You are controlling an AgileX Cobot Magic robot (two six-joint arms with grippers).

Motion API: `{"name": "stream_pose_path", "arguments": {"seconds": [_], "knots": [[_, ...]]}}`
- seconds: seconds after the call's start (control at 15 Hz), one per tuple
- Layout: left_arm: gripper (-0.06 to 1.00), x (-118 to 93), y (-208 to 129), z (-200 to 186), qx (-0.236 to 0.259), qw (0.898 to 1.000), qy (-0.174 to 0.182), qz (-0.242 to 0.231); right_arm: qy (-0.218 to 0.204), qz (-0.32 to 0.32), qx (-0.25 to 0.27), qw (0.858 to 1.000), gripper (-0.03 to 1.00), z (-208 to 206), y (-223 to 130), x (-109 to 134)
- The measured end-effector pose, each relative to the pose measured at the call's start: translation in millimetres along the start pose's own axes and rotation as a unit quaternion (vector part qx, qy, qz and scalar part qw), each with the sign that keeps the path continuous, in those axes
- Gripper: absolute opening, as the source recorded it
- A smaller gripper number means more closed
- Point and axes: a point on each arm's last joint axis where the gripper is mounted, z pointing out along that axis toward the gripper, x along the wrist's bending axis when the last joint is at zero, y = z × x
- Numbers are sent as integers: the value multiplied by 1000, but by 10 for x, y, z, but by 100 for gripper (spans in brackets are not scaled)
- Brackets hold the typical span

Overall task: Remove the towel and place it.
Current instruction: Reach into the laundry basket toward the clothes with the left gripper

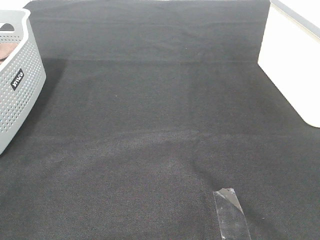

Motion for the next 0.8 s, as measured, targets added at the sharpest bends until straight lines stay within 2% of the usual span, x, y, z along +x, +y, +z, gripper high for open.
{"name": "stream_pose_path", "arguments": {"seconds": [0.8], "knots": [[99, 1, 0, 0, 0, 1000, 0, 0, 0, 0, 0, 1000, 96, 0, 0, 0]]}}
